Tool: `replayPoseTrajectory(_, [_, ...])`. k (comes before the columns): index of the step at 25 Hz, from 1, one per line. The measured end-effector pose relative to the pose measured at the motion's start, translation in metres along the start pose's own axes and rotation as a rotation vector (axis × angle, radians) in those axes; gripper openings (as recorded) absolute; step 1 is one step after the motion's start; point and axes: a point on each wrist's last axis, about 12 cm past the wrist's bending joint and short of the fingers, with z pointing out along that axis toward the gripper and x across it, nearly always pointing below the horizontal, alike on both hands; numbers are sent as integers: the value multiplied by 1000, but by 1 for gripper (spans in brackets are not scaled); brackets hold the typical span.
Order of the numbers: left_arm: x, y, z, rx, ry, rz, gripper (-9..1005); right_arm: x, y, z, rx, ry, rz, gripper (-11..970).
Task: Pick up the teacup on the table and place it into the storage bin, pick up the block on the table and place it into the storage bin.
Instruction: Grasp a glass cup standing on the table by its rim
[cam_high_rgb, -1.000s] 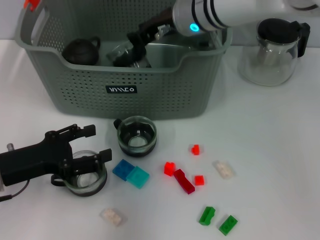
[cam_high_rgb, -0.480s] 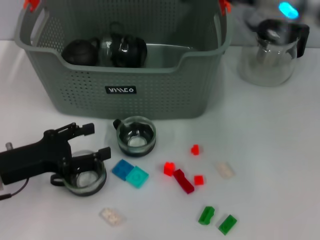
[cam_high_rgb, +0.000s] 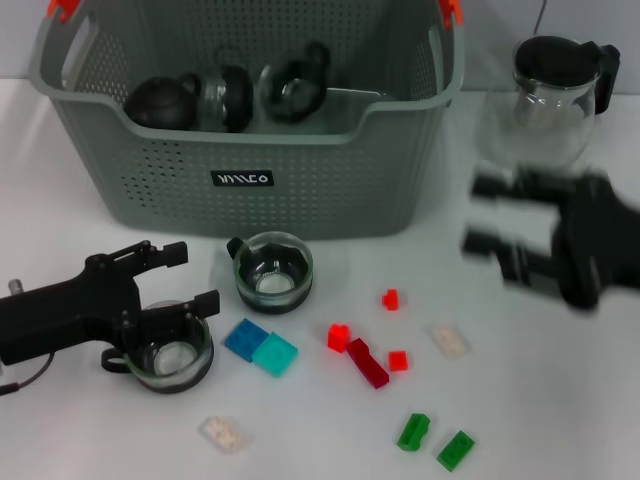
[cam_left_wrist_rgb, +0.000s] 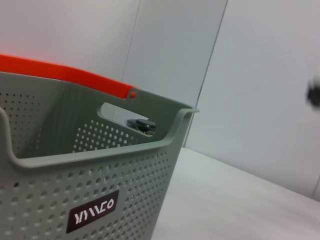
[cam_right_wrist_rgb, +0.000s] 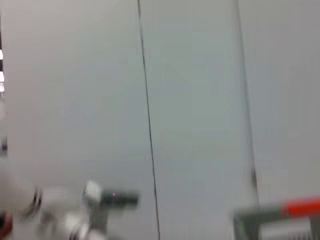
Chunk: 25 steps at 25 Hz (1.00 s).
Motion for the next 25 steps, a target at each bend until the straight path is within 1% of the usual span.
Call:
replayPoseTrajectory(2, [-2, 1, -1, 6, 9, -8, 872, 18, 10, -15, 34, 72, -2, 557])
replayPoseTrajectory(4, [-8, 2, -4, 20, 20, -27, 872, 30, 15, -23, 64, 118, 17, 557])
replayPoseTrajectory(6, [-19, 3, -10, 32, 30, -46, 872, 40, 19, -30, 88, 160, 52, 556])
replayPoseTrajectory(8, [-34, 7, -16, 29, 49, -78, 873, 46, 20, -32, 93, 182, 79, 556])
replayPoseTrajectory(10, [-54, 11, -19, 18, 101, -146, 873, 48, 19, -32, 98, 186, 91, 557])
replayPoseTrajectory(13, [-80, 12, -15, 5, 244, -256, 873, 47, 19, -32, 104, 178, 94, 557])
replayPoseTrajectory(15, [-99, 11, -12, -40, 356, -291, 873, 47, 19, -31, 102, 173, 94, 557])
replayPoseTrajectory(17, [-116, 9, -9, -91, 440, -288, 872, 46, 18, -31, 98, 169, 92, 557])
replayPoseTrajectory(20, [-139, 8, -4, -159, 573, -237, 872, 44, 17, -29, 92, 167, 87, 556])
replayPoseTrajectory(23, [-149, 6, 8, -209, 740, -191, 871, 43, 16, -28, 88, 163, 83, 556])
replayPoseTrajectory(25, [-150, 4, 18, -221, 807, -160, 870, 42, 15, -28, 89, 161, 81, 556])
